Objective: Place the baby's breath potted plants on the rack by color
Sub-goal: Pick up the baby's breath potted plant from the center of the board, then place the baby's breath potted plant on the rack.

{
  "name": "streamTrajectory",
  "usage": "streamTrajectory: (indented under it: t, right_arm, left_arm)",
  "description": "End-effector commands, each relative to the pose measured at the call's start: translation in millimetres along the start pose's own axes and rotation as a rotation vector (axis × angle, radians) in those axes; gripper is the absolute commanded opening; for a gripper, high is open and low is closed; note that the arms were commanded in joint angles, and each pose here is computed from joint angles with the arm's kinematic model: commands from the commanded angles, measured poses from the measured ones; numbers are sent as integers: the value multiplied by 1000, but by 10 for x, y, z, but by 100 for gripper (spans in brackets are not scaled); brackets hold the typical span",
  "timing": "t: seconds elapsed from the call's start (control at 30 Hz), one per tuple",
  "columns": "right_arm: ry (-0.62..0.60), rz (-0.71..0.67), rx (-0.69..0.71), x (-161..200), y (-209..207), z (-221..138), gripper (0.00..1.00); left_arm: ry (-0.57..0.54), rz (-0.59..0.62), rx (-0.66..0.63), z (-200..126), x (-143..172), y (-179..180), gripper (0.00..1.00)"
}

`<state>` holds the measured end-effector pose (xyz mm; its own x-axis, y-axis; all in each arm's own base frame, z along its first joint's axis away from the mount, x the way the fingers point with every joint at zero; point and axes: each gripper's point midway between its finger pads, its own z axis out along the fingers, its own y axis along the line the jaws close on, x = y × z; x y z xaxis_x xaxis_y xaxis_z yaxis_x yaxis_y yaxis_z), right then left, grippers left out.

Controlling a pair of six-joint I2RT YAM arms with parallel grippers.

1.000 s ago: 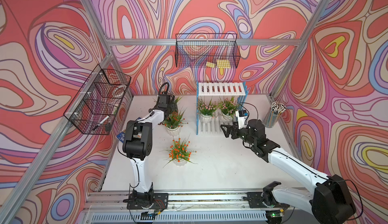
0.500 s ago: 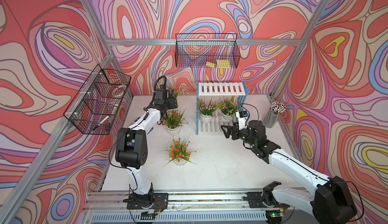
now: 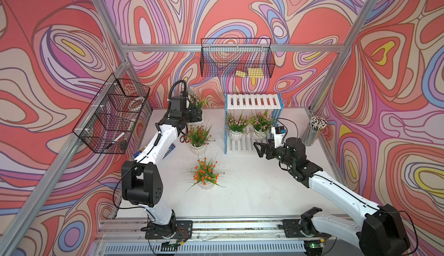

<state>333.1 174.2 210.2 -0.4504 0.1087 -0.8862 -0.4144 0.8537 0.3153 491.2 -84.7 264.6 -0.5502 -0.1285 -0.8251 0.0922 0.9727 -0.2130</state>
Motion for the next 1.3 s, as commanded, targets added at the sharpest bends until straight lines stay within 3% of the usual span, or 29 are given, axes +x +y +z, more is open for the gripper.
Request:
streamTrajectory:
  t: [0.0, 0.33, 0.77, 1.27]
  right_arm:
    - [-19, 5, 9, -79, 24, -60, 98]
    - [-12, -1, 75, -128, -64, -113, 98]
    - [-93, 60, 310, -424, -390, -360, 98]
    - [-141, 185, 418, -595, -837, -641, 98]
  left_arm:
    - [-98, 25, 61, -393, -410, -182, 60]
    - [-69, 86, 155, -779, -377, -505, 61]
    - [-40, 170, 273, -1249, -116, -1002, 61]
    - [37, 292, 431, -1268, 451, -1952, 61]
